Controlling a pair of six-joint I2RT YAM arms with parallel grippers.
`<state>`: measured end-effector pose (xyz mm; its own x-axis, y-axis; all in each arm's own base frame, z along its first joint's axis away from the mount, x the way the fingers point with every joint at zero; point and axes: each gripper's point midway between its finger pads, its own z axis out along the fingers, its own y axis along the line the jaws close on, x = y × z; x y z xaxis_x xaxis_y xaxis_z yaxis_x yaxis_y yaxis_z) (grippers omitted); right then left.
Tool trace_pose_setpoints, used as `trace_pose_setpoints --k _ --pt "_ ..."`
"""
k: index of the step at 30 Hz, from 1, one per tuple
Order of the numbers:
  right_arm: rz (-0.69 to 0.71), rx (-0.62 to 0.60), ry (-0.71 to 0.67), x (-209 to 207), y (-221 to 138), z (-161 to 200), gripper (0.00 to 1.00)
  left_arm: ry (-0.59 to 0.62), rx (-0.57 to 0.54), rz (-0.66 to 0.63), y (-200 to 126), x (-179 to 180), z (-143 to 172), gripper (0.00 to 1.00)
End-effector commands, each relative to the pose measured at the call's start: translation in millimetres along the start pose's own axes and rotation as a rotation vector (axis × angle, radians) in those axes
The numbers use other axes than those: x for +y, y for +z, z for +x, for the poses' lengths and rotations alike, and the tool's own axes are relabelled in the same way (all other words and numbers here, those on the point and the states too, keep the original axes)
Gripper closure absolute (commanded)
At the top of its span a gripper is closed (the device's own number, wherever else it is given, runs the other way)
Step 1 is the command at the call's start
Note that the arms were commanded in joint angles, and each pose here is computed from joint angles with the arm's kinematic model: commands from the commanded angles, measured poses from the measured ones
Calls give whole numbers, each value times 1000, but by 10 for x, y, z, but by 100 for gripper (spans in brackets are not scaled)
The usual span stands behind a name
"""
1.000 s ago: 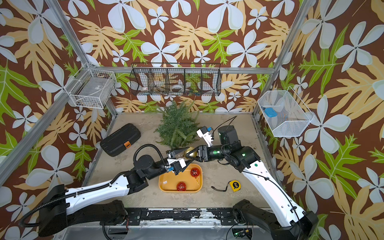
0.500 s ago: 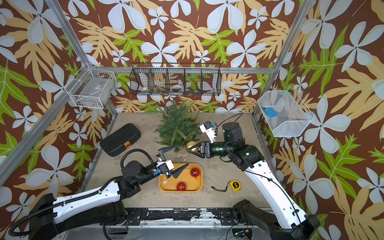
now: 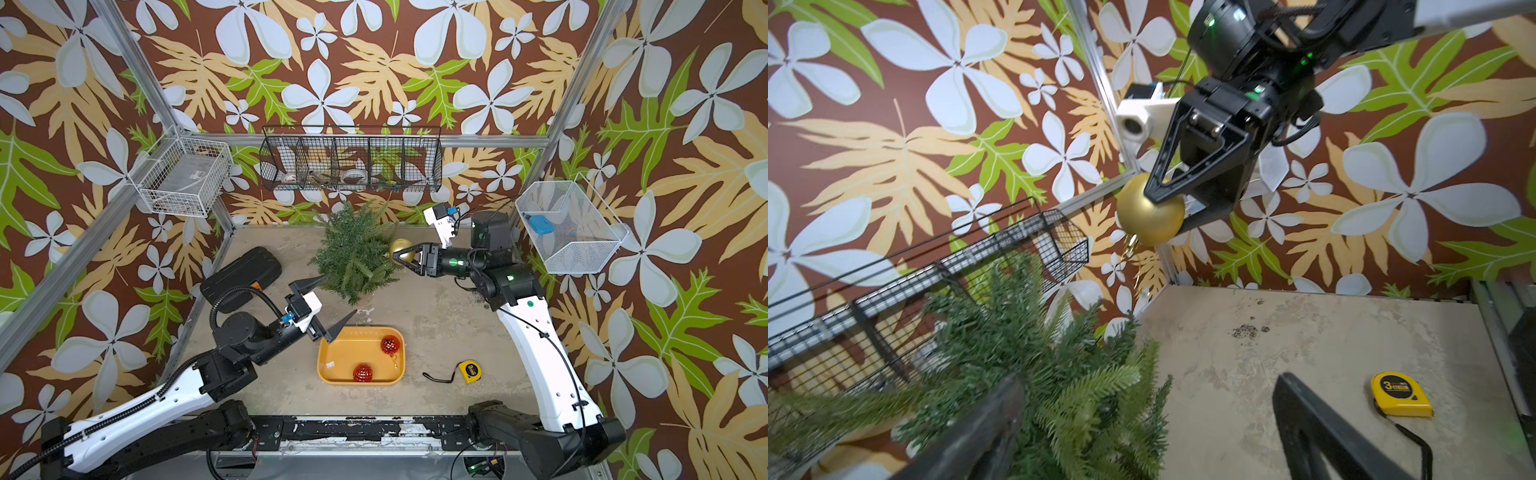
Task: Decorate the small christmas tree with ornaments
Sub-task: Hang an ornament on the christmas tree.
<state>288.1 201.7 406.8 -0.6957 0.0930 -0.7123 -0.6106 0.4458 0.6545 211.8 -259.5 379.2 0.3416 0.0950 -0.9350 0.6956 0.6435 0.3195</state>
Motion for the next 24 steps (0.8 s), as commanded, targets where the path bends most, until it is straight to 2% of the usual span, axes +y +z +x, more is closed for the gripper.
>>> trace_pose_setpoints --k 1,8,13,18,24 --pt "9 -25 -50 -10 1 -175 50 -49 52 6 -7 94 59 6" --pt "-19 -23 -34 -52 161 -509 51 7 64 -59 -48 350 75 5" --pt "18 -64 -64 -175 238 -766 52 21 51 -184 -157 645 254 5" --pt "63 -83 -81 -326 276 -990 52 33 28 -226 -238 649 427 6" --pt "73 -80 -76 -468 371 -1049 53 -10 -34 -229 -347 615 372 11"
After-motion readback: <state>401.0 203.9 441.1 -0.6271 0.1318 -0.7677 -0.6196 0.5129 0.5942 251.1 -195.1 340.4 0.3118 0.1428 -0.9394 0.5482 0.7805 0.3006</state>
